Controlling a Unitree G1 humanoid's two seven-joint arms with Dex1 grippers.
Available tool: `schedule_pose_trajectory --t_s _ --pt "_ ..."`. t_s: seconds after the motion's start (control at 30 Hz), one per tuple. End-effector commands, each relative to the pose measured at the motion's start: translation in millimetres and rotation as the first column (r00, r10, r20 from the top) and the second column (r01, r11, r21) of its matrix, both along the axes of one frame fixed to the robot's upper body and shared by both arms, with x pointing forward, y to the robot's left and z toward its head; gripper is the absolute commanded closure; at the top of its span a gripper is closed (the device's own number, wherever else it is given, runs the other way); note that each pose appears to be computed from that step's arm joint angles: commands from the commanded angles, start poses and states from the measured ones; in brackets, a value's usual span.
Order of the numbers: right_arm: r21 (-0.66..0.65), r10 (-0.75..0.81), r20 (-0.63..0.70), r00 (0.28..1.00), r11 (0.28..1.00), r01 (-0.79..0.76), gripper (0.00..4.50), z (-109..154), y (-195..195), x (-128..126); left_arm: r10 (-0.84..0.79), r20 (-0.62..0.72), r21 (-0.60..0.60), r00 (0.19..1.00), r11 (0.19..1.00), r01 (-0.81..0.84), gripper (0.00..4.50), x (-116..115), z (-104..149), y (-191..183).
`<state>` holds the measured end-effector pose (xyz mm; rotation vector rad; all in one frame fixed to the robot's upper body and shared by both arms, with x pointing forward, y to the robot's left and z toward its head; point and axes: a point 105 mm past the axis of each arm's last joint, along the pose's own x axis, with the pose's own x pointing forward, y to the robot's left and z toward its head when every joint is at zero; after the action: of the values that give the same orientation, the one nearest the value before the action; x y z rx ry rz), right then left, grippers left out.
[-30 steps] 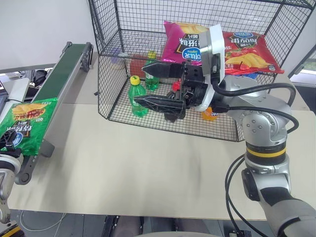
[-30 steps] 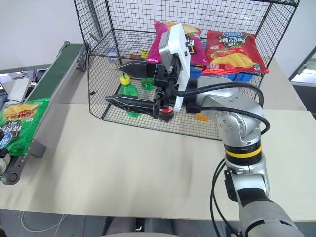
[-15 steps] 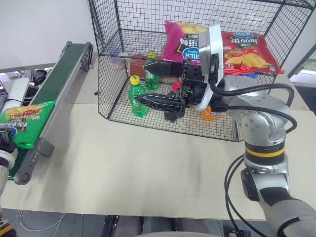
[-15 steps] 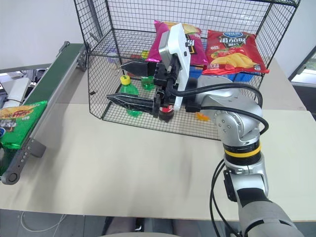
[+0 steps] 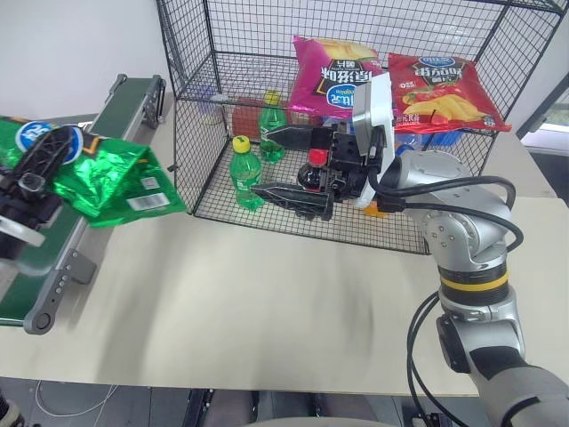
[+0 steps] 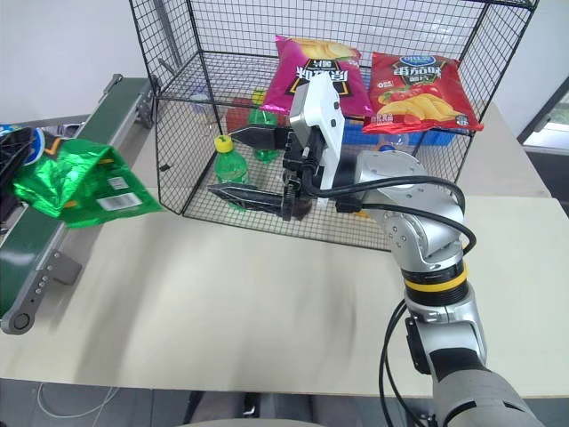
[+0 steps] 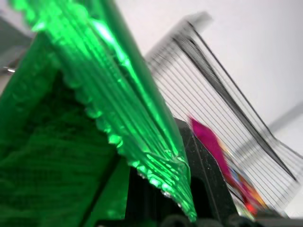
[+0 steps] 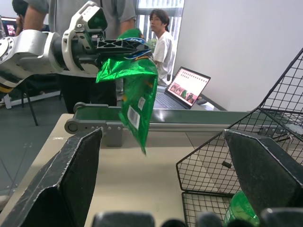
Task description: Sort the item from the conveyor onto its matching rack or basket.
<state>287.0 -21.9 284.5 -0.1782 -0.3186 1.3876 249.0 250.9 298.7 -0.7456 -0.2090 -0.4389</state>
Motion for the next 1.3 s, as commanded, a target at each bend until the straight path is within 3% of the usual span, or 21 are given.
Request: schedule_pose_trajectory --t_s 0.03,0.3,0.43,0.7,0.9,1.3 --pt "0.057 0.004 0.064 0.998 0.998 -0.008 0.0 20 -1 -7 -0.11 0.119 0.069 0.987 0.992 0.103 4.46 -6 28 -34" --pt "0.129 -0.08 0.068 0.994 0.989 0.071 0.0 37 -7 -1 -0.222 0.26 0.009 0.94 0.974 0.227 4.46 23 92 -74" --pt "0.141 -0.12 0.075 0.99 0.984 0.109 0.0 38 -9 -1 -0.22 0.332 -0.003 0.917 0.972 0.234 4.46 48 107 -85" --pt "0.144 -0.205 0.089 0.975 0.971 0.191 0.0 39 -19 -3 -0.232 0.408 -0.023 0.883 0.964 0.264 4.46 97 101 -104" --pt "0.142 -0.252 0.093 0.963 0.961 0.238 0.0 40 -25 -5 -0.266 0.476 0.005 0.838 0.954 0.3 4.46 114 109 -121" --pt "0.139 -0.303 0.084 0.949 0.947 0.29 0.0 41 -31 -5 -0.25 0.472 0.026 0.845 0.962 0.27 4.46 142 93 -122"
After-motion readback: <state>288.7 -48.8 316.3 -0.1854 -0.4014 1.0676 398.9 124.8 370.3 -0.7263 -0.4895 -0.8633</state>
